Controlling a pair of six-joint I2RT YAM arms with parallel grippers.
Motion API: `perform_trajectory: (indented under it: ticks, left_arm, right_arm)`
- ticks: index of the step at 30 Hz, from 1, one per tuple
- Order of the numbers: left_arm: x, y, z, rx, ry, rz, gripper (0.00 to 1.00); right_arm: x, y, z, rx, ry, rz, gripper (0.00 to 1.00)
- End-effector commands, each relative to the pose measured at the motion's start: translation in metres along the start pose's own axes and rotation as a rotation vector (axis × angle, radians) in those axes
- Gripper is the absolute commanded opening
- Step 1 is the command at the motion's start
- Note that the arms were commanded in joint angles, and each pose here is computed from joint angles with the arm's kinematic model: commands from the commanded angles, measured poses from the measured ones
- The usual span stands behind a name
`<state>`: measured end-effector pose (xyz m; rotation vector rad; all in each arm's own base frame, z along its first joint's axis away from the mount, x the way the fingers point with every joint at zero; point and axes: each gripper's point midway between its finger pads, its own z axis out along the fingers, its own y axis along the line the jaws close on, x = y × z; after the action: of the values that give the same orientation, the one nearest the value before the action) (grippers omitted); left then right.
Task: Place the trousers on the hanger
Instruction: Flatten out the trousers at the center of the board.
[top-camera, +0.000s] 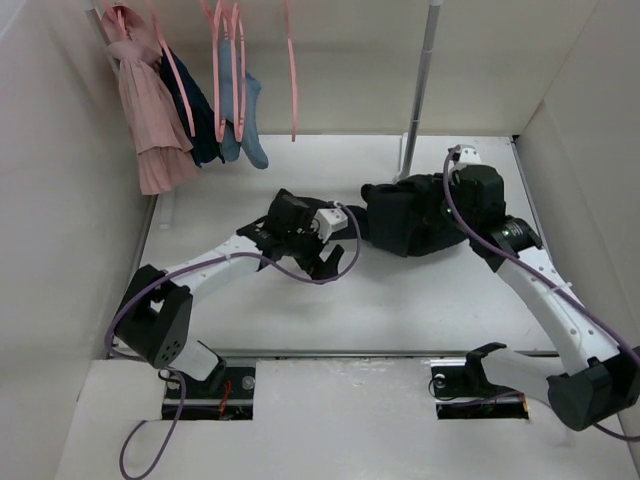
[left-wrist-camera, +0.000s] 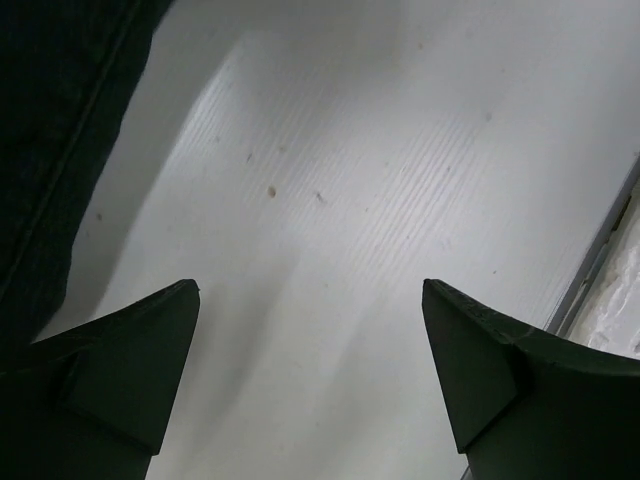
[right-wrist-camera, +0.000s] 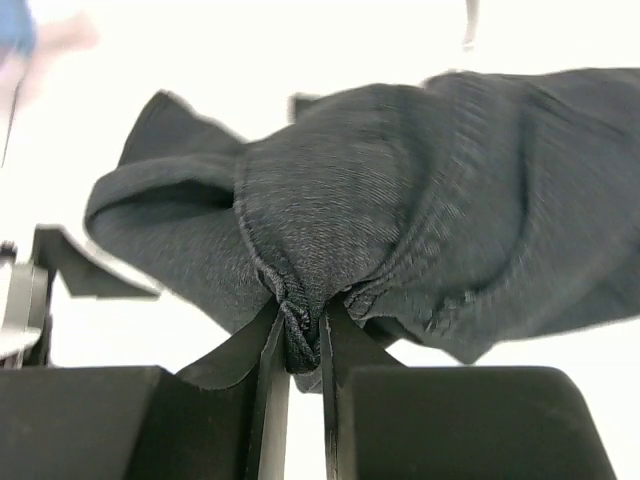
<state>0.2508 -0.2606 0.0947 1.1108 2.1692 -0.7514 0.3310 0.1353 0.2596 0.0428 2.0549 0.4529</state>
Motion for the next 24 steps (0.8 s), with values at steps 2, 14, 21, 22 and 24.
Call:
perform_trajectory:
  ticks: [2,14,21,22,24]
  left_arm:
    - [-0.071,-0.018,-0.007,0.05,-0.129,0.107,0.94]
    - [-0.107,-0.032,-0.006,0.102,-0.173,0.168,1.0]
    - [-0.088,-0.045,0.009,0.175,-0.124,0.168,0.0]
    - [-0.087,-0.046,0.006,0.175,-0.123,0.176,0.0]
    - [-0.085,-0.045,-0.002,0.149,-0.117,0.184,0.0]
  right_arm:
    - [0.027,0.031,0.0,-0.16,0.122,-0.058,0.0]
    - [0.074,0.108,-0.006,-0.488,0.188,-0.1,0.0]
    - [0.08,0.102,-0.008,-0.467,0.199,-0.098,0.19]
    - [0.076,0.094,-0.007,-0.43,0.18,-0.095,0.26]
    - [0.075,0.08,-0.004,-0.377,0.18,-0.074,0.36]
